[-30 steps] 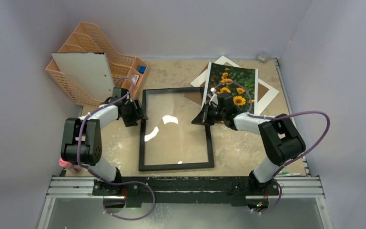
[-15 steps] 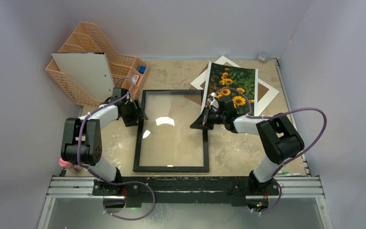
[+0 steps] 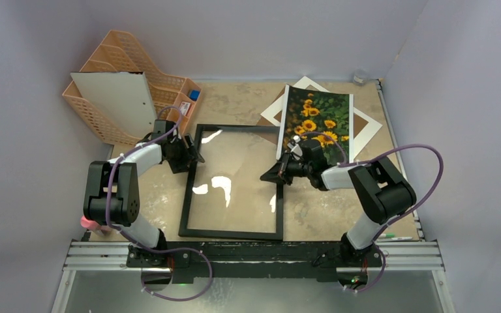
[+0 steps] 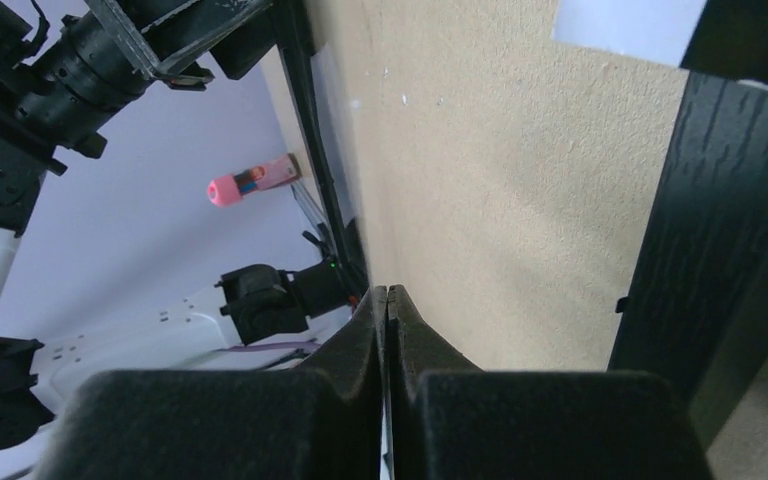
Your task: Put the photo into the frame
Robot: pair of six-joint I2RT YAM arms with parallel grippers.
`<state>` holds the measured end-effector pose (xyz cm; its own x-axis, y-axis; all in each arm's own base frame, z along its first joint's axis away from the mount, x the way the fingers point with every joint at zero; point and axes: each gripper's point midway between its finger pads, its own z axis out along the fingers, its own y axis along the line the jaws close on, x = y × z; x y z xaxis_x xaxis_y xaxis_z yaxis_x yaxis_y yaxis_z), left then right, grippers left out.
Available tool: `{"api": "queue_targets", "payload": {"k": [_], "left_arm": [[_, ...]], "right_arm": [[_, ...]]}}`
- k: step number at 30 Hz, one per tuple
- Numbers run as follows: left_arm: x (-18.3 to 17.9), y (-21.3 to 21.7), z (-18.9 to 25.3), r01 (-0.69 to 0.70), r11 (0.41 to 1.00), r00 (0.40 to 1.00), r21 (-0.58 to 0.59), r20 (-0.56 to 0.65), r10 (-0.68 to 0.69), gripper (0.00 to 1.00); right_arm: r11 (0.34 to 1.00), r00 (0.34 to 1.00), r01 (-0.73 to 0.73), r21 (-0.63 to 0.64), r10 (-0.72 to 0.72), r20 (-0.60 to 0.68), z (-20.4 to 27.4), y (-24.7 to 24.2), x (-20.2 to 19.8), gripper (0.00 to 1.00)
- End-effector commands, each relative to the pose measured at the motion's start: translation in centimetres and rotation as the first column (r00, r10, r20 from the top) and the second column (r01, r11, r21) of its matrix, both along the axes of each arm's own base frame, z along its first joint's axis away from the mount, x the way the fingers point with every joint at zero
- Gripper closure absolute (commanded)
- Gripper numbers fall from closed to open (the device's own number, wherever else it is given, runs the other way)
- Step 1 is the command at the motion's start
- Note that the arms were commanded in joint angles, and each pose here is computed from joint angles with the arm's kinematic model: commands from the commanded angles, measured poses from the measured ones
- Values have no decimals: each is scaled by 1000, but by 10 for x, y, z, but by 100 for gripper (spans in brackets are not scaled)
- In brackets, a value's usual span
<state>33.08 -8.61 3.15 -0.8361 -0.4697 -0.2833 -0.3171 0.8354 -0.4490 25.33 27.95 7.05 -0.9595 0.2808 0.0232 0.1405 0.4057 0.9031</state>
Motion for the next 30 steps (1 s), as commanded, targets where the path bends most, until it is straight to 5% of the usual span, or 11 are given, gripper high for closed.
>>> {"api": "queue_targets", "payload": {"k": [1, 9, 18, 30], "left_arm": [[-5, -16, 1, -7, 994, 1000, -108, -21, 5, 32], [-11, -28, 8, -33, 980, 999, -198, -44, 25, 27], [-7, -15, 8, -44, 992, 999, -118, -10, 43, 27], [-2, -8, 5, -55, 996, 998, -75, 7, 56, 39]], "right_arm": [[995, 999, -16, 100, 12, 36, 31, 7, -2, 100], [998, 983, -3, 65, -8, 182, 46, 6, 13, 100], [999, 995, -38, -31, 41, 95, 11, 4, 10, 100], [983, 982, -166, -73, 171, 77, -9, 4, -1, 100]]}}
